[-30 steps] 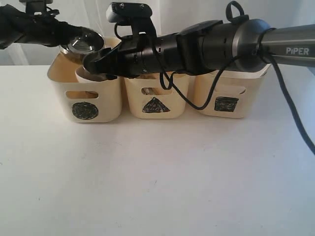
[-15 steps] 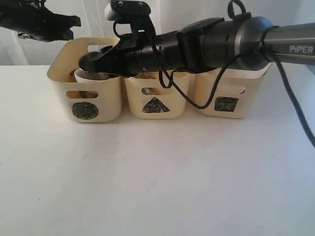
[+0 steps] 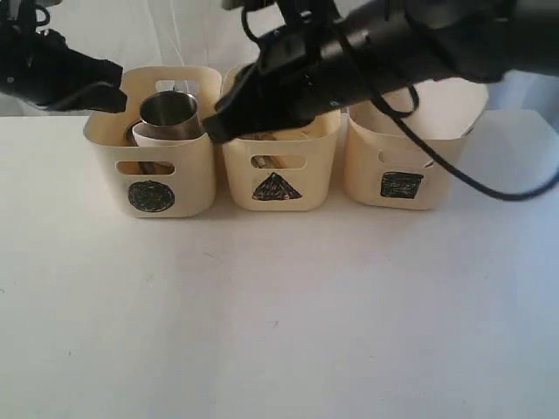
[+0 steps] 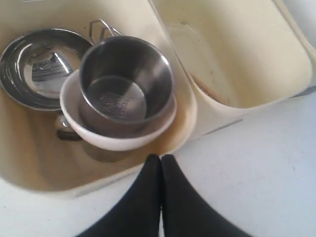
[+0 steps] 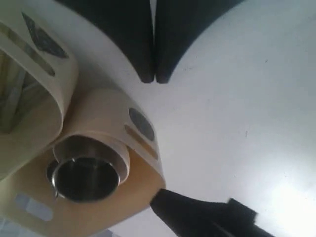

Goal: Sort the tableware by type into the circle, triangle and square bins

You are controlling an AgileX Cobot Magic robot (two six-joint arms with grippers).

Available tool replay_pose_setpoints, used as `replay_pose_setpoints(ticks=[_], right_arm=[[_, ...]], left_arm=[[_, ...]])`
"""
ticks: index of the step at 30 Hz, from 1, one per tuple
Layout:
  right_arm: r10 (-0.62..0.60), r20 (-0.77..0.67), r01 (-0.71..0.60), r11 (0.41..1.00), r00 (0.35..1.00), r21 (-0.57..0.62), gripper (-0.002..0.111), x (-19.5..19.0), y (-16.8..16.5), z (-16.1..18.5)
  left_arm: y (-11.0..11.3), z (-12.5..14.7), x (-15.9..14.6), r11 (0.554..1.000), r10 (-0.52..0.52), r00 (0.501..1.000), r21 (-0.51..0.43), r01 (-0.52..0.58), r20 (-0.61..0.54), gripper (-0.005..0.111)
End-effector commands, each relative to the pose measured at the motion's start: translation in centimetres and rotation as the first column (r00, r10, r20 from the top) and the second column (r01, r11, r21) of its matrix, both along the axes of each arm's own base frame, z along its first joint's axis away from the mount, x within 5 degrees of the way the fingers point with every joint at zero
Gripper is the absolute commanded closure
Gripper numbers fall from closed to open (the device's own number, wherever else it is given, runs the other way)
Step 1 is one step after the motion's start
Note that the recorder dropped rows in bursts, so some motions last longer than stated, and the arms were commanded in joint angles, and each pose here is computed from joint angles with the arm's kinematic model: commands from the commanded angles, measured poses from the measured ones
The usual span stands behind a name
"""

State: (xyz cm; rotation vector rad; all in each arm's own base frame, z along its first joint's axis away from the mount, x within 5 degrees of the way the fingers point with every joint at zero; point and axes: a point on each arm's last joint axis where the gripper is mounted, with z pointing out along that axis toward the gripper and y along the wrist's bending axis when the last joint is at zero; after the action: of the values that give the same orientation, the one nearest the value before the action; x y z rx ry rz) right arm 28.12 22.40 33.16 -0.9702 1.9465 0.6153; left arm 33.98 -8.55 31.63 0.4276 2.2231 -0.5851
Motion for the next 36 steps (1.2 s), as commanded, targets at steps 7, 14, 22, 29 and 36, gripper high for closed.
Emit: replay_pose_setpoints(ticks=[7, 14, 22, 29, 36], right_arm=[[-0.109, 0.023, 0.107, 0.991, 0.994, 0.077, 0.108, -8.3, -6.3, -0.3], [-0.127, 0.046, 0.119, 0.982, 0.991, 0.149, 0.108, -13.0, -9.4, -0.4], [-0.115, 0.001, 0.113, 0.971, 0.993, 0.209, 0.108, -16.0, -10.9, -0.6], [-0.097, -0.001, 0.095, 0.973, 0.995, 0.209, 0.108, -16.4, -11.1, -0.4], [-0.108, 0.008, 0.104, 0.971, 0.994, 0.216, 0.108, -16.3, -11.1, -0.4]], left_arm=[[0.6, -1.5, -13.3, 0.985, -0.059, 0.975, -0.146, 0.092, 0.213, 0.107], [0.8, -2.8, -20.5, 0.964, -0.155, 0.934, -0.156, 0.214, 0.321, 0.107], [1.3, -2.4, -23.1, 0.967, -0.146, 0.898, -0.131, 0.218, 0.415, 0.107], [1.3, -2.4, -23.1, 0.968, -0.144, 0.897, -0.131, 0.216, 0.417, 0.107], [1.4, -2.4, -23.0, 0.972, -0.128, 0.899, -0.128, 0.198, 0.420, 0.107]])
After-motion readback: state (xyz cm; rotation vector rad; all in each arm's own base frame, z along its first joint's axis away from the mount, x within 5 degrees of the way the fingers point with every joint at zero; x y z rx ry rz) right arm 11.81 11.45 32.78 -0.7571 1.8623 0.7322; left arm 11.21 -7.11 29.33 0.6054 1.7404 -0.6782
